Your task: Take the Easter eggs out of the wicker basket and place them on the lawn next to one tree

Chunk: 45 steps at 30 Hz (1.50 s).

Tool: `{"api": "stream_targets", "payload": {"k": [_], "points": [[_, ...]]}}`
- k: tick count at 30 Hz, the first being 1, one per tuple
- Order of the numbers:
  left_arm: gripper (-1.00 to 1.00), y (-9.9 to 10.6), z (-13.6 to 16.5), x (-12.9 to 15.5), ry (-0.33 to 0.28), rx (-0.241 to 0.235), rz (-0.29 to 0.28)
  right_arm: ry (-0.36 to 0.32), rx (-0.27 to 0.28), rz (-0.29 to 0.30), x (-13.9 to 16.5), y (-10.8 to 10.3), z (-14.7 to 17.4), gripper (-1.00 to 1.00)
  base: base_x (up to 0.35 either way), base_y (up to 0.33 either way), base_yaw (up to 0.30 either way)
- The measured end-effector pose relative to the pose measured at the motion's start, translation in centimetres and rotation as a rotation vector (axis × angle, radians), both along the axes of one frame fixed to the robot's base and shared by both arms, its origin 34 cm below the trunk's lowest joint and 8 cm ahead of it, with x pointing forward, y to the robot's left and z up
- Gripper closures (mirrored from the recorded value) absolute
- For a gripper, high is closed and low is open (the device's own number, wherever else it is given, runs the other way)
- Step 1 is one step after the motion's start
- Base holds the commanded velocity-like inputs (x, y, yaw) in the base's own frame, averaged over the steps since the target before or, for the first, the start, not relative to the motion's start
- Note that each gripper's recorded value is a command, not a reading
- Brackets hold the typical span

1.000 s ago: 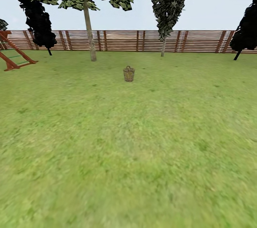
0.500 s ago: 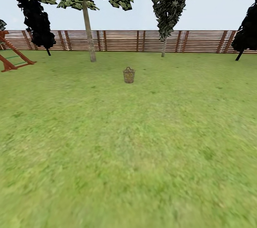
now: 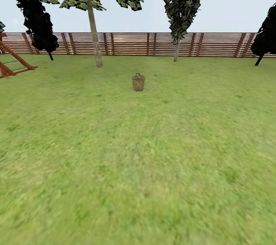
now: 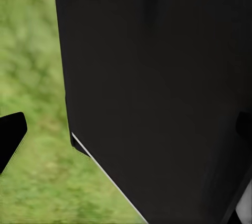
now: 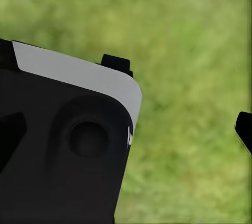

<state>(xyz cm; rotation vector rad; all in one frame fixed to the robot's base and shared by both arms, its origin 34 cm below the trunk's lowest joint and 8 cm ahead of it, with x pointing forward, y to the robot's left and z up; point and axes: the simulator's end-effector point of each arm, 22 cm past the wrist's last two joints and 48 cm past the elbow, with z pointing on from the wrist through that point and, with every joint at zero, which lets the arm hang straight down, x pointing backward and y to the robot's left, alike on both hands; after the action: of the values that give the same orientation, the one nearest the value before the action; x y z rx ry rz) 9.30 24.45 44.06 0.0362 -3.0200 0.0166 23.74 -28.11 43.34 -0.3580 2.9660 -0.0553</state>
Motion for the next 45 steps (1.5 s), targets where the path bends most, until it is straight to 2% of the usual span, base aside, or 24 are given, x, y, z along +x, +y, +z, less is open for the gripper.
{"api": "stream_targets", "payload": {"k": [14, 21, 36, 45], "points": [[-1.0, 0.0, 0.0, 0.0, 0.0, 0.0, 0.0, 0.0, -0.002, 0.0, 0.01, -0.08, 0.0, -1.0, 0.334, -0.006, 0.0], [-1.0, 0.12, 0.0, 0.0, 0.0, 0.004, 0.0, 0.0, -0.002, -0.001, 0.01, -0.08, 0.0, -1.0, 0.264, -0.176, 0.0], [-1.0, -0.33, -0.02, 0.08, -0.001, 0.005, 0.0, 0.0, -0.003, -0.002, 0.02, -0.14, -0.01, -1.0, -0.011, -0.233, 0.006], [-1.0, -0.53, -0.01, 0.07, -0.001, 0.003, 0.001, -0.001, -0.002, -0.003, 0.05, -0.14, -0.01, -1.0, -0.002, -0.008, 0.246]]}}
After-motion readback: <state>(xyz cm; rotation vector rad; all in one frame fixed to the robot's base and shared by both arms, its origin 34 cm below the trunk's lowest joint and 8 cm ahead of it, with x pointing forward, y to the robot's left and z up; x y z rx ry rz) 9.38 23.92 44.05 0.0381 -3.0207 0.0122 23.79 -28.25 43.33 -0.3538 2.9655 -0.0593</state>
